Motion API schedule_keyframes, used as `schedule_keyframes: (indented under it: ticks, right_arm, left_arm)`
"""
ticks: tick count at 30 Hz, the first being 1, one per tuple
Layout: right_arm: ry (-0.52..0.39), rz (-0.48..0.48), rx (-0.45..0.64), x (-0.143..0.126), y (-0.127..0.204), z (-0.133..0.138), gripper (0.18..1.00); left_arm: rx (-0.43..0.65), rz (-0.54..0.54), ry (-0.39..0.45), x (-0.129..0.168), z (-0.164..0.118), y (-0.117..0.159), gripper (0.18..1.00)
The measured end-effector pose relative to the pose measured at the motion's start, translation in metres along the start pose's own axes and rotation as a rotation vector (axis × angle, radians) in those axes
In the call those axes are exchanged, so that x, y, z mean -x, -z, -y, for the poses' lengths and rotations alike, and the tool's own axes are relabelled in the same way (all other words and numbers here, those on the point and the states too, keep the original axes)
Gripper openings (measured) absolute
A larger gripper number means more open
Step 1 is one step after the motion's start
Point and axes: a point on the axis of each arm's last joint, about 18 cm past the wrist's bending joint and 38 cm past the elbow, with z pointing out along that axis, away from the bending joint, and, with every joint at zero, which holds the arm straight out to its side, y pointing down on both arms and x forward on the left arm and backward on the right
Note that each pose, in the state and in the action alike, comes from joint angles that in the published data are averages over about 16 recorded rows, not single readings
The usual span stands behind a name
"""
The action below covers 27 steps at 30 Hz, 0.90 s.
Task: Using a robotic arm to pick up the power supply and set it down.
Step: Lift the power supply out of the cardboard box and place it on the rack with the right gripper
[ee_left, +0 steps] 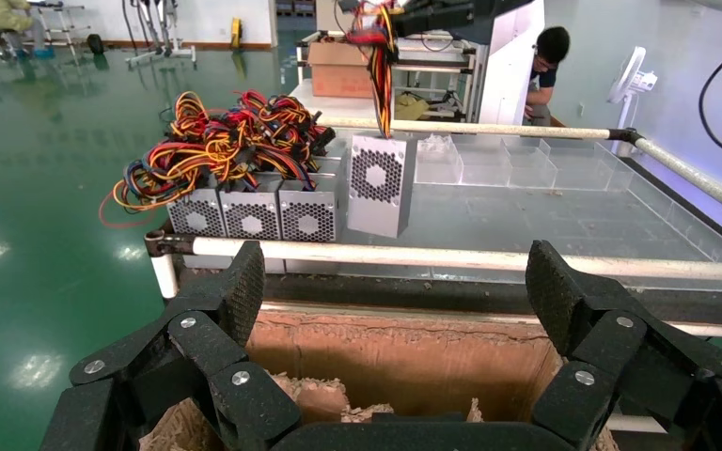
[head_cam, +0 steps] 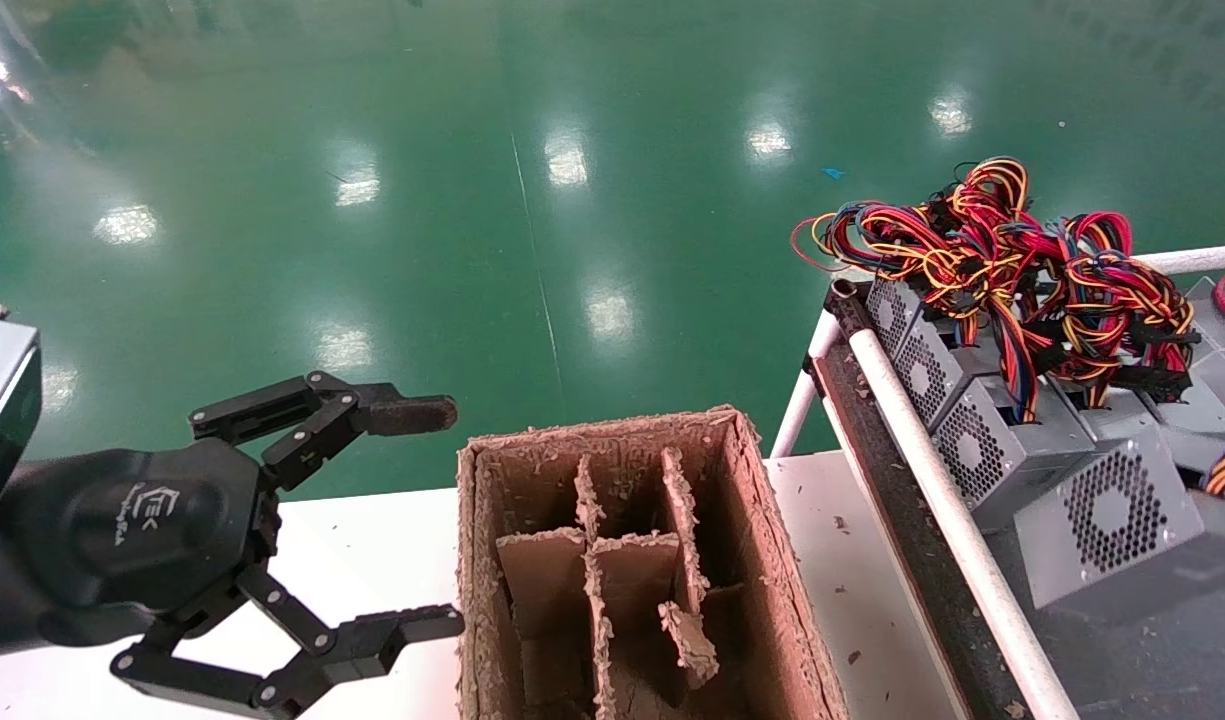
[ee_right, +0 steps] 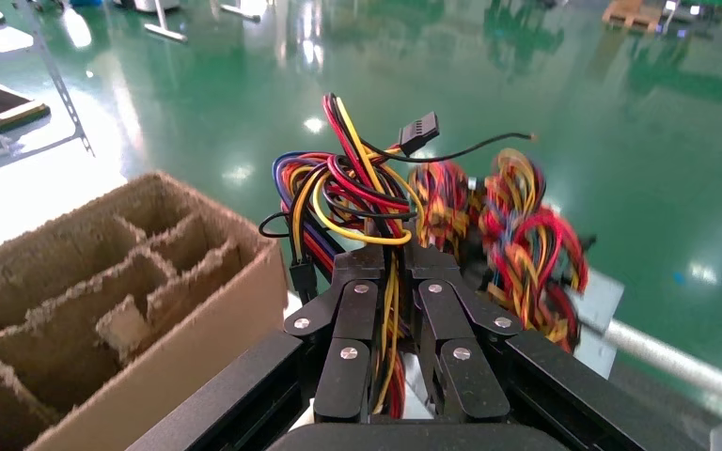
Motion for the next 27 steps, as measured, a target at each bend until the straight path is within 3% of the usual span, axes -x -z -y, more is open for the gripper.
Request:
schedule_keyframes:
  ticks: [13, 27]
  right_arm:
    - [-0.023, -0.003, 0.035, 0.005, -0.030, -0.033, 0.221]
    - [-0.061, -0.005, 0.024, 0.007, -0.050, -0.039, 0.244]
  left_arm:
    - [0.000, 0.000, 0.000, 0.000, 0.000, 0.000, 1.001]
    - [0.000, 0.000, 0.000, 0.000, 0.000, 0.000, 1.001]
